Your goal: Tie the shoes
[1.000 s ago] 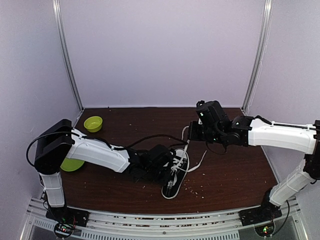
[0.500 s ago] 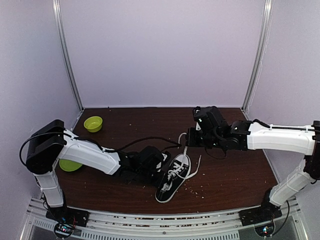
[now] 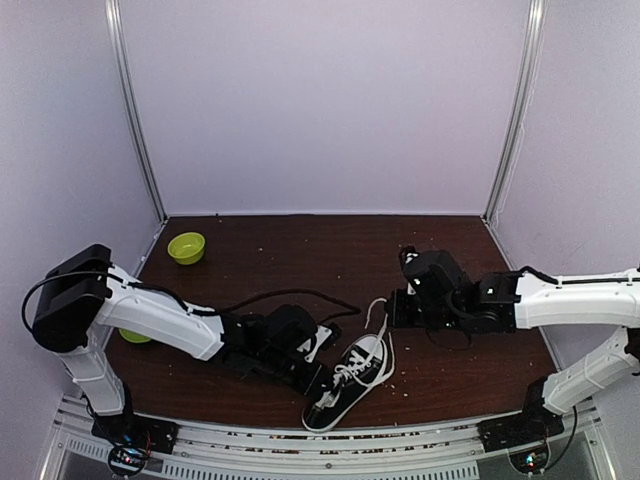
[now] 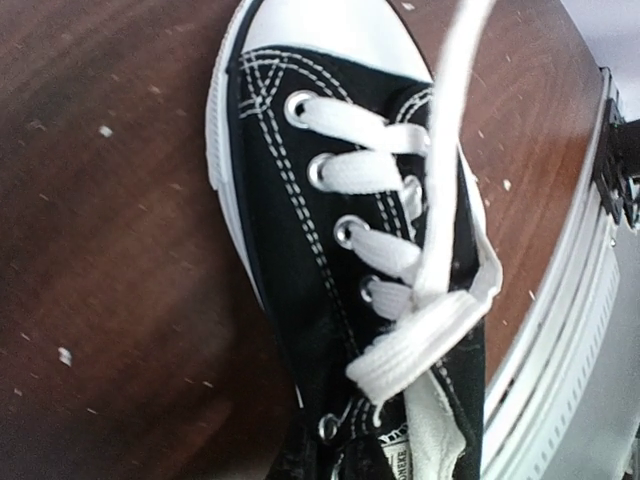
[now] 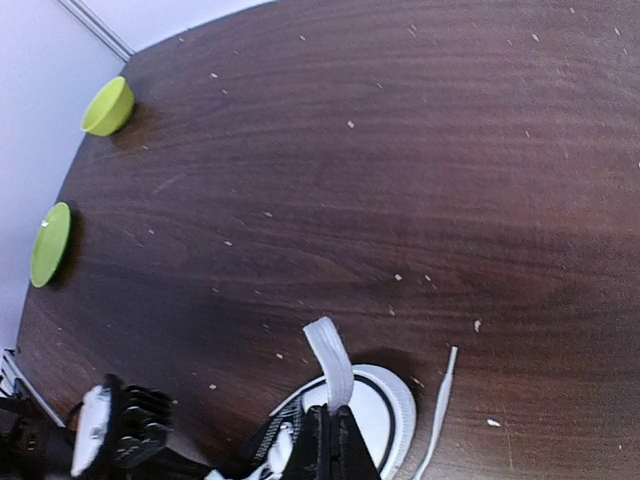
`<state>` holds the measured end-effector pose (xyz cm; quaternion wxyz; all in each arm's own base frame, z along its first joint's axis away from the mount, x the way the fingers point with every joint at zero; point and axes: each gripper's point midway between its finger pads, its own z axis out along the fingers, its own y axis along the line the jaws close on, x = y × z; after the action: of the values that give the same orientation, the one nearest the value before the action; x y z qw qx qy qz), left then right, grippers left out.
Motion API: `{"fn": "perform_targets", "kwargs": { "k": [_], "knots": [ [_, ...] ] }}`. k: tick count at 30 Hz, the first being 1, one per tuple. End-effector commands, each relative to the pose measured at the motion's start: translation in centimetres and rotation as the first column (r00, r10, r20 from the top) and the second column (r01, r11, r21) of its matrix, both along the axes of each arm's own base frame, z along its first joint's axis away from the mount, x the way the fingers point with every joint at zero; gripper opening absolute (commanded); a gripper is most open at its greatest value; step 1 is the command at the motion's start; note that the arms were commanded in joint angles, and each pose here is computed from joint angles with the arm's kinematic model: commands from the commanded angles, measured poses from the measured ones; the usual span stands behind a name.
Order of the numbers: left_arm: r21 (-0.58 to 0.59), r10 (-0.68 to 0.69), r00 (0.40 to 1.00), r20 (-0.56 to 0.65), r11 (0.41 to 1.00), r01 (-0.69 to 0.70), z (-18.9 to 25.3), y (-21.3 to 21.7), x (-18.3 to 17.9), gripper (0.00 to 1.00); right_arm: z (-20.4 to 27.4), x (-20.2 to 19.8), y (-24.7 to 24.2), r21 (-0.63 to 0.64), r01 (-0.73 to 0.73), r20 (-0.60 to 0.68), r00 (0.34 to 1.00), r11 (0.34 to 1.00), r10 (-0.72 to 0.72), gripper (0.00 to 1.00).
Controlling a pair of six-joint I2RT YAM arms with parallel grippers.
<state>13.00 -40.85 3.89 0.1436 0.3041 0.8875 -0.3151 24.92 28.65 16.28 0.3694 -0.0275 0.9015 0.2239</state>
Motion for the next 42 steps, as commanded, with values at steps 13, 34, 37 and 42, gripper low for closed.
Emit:
{"fn": "perform_targets", "kwargs": {
  "k": [13,34,37,42],
  "knots": [
    [-0.162,-0.018,0.977,0.211,0.985,0.053,9.0,-0.2,0.0,0.50,-2.8,2.8,0.6,-0.122,0.072,0.006,0.997,0.990,-0.072,0.00],
    [-0.241,0.457,0.804,0.380,0.888,-0.391,9.8,10.9,10.0,0.87,-4.1,3.2,-1.3,-0.079,0.037,-0.077,0.996,0.996,-0.043,0.69],
    [-0.237,0.539,0.737,0.408,0.842,-0.485,9.6,14.5,11.4,0.95,-5.5,0.8,-2.1,-0.006,0.015,-0.134,0.991,1.000,-0.016,0.71],
    [-0.225,0.647,0.668,0.368,0.759,-0.611,8.3,20.3,13.3,0.96,-8.3,-2.6,-3.9,-0.068,0.035,-0.225,0.973,0.997,-0.050,0.70]
  ]
}}
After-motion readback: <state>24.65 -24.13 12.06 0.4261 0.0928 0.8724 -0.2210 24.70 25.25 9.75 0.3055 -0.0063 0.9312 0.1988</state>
